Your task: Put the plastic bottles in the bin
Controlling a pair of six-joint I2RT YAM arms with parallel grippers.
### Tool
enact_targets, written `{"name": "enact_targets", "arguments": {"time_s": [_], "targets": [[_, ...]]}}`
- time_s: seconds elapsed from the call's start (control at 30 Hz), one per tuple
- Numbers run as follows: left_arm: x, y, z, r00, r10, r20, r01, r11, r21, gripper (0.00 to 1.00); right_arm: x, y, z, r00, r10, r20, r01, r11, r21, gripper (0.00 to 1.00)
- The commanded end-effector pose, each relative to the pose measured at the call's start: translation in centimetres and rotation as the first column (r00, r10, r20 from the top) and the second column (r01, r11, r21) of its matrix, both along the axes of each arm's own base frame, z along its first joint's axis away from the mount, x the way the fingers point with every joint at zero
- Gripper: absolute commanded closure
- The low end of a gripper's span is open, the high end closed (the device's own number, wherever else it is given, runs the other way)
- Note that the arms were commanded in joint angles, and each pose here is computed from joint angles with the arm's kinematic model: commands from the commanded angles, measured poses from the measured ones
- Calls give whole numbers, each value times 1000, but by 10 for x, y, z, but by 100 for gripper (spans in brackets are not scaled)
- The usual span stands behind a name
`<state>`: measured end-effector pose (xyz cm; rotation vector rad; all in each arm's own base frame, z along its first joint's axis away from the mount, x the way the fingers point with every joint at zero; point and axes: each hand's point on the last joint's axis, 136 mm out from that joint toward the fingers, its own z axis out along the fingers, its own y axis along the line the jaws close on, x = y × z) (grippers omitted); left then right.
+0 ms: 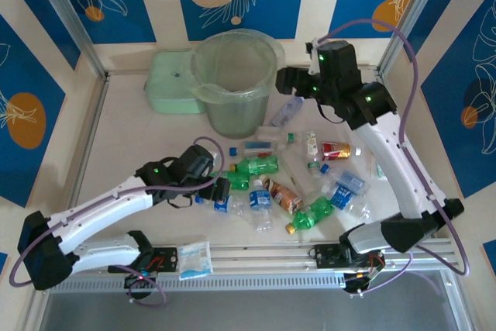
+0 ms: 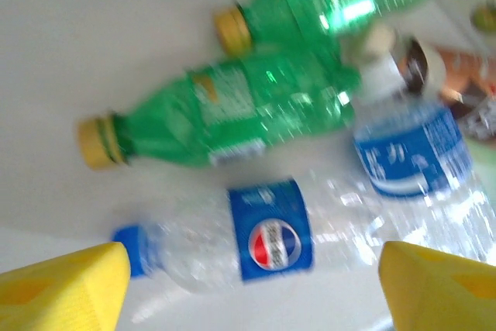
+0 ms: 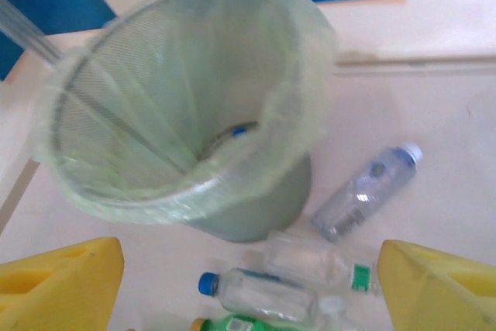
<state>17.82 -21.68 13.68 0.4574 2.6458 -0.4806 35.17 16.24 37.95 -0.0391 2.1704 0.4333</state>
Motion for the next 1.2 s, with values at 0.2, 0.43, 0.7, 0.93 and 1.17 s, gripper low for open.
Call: {"name": "enact_targets", "arguments": {"time_s": [0.2, 0.43, 0.7, 0.93, 1.17], "targets": [[-50, 14, -27, 957, 64, -283, -47, 996, 69, 1, -25, -35, -41, 992, -93, -84, 98, 994, 53, 11], [-28, 15, -49, 963, 86, -254, -51, 989, 140, 1, -28, -38, -59, 989, -86, -119, 92, 995, 42, 11], [-28, 7, -51, 928, 181, -325, -152, 982, 114, 1, -30, -36, -68, 988, -66, -139, 72, 997, 39, 10], [-41, 6, -59, 869, 255, -423, -220, 967, 130, 1, -33, -38, -70, 989, -62, -135, 67, 997, 38, 10], [-37, 3, -64, 828, 336, -449, -304, 942, 144, 1, -37, -43, -71, 990, -61, -129, 66, 997, 36, 9]]}}
